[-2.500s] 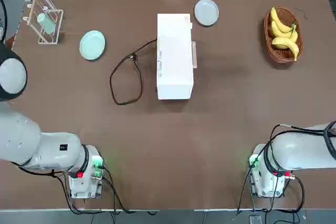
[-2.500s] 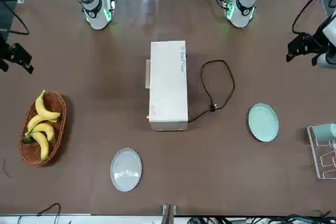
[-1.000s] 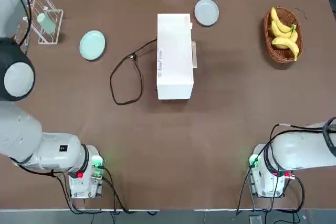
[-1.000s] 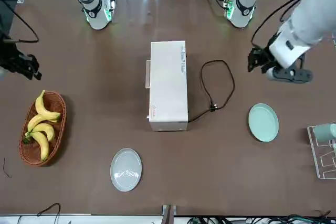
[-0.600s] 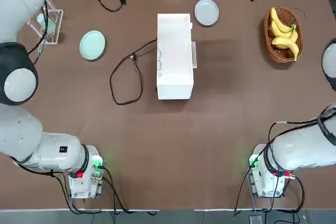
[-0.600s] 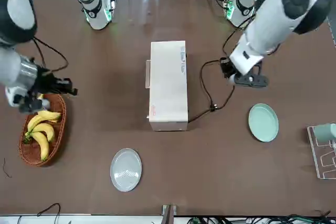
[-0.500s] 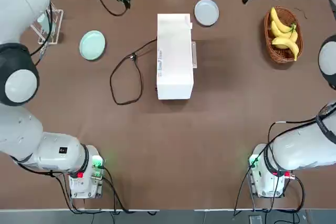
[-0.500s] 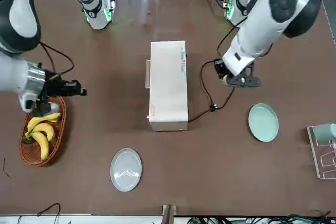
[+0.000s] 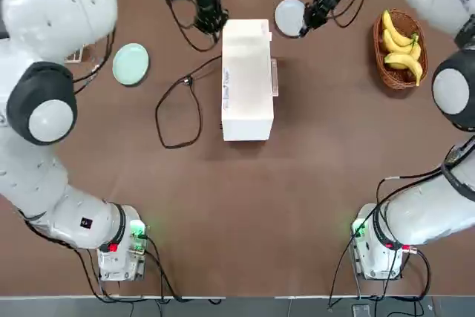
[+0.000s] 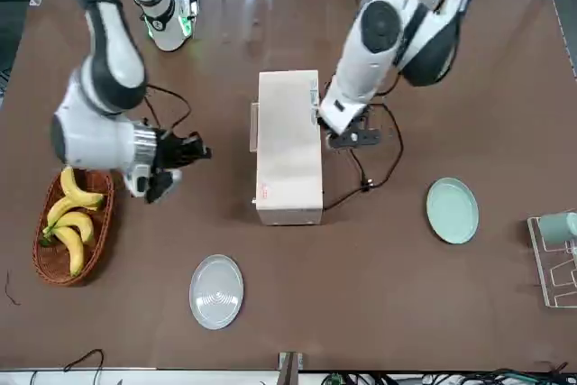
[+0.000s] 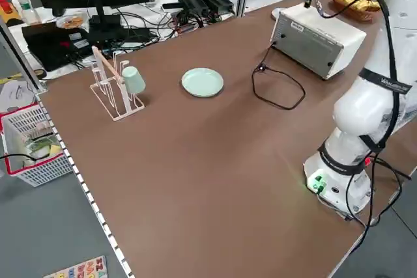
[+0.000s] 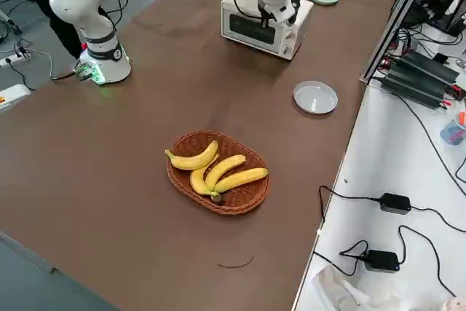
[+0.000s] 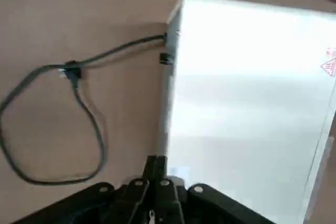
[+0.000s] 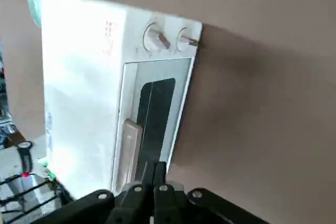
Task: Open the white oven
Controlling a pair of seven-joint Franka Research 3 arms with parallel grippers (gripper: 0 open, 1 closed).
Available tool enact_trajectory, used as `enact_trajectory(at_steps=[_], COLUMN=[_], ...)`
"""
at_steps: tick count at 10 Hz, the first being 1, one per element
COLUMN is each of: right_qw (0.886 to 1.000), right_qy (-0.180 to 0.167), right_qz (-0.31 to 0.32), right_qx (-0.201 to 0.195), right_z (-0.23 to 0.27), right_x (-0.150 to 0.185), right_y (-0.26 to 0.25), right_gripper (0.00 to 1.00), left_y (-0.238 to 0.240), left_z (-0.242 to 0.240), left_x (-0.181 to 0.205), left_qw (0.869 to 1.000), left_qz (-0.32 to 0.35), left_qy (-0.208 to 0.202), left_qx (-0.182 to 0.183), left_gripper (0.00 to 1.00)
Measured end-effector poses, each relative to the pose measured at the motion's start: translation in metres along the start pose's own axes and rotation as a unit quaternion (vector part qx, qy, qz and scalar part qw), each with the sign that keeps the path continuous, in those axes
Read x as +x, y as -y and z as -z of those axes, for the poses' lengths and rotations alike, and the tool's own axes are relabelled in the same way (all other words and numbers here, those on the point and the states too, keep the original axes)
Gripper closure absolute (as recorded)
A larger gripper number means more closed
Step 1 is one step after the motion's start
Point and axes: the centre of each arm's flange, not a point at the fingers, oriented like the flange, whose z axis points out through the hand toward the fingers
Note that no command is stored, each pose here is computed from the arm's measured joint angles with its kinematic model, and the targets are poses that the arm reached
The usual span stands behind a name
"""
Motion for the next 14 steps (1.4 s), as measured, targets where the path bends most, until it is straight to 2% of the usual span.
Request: enact_trajectory(at_steps=[2,4,5,11,14], right_qw=[1.000,0.998,0.997,0.996,0.995], right_qy=[-0.004,-0.008,-0.008,0.005,0.004], right_qz=[0.009,0.024,0.029,0.044,0.057], right_qx=[0.012,0.061,0.073,0.080,0.077], right_z=[-0.026,-0.045,-0.054,-0.079,-0.090], right_x=[-0.005,-0.016,-0.022,-0.030,-0.031], right_y=[0.004,-0.011,-0.019,-0.006,0.011], right_gripper=[0.98,0.98,0.98,0.98,0.98], left_y=[-0.014,-0.018,-0.019,-0.024,-0.028], left_z=[-0.020,-0.031,-0.036,-0.063,-0.066], left_x=[-0.004,-0.005,-0.008,-0.009,-0.014], left_qw=[1.000,1.000,1.000,0.999,0.999], left_qz=[0.011,0.016,0.020,0.028,0.027], left_qy=[-0.001,-0.005,-0.010,-0.008,-0.022], left_qx=[-0.005,0.003,0.011,0.016,0.028], left_gripper=[0.99,0.99,0.99,0.99,0.99])
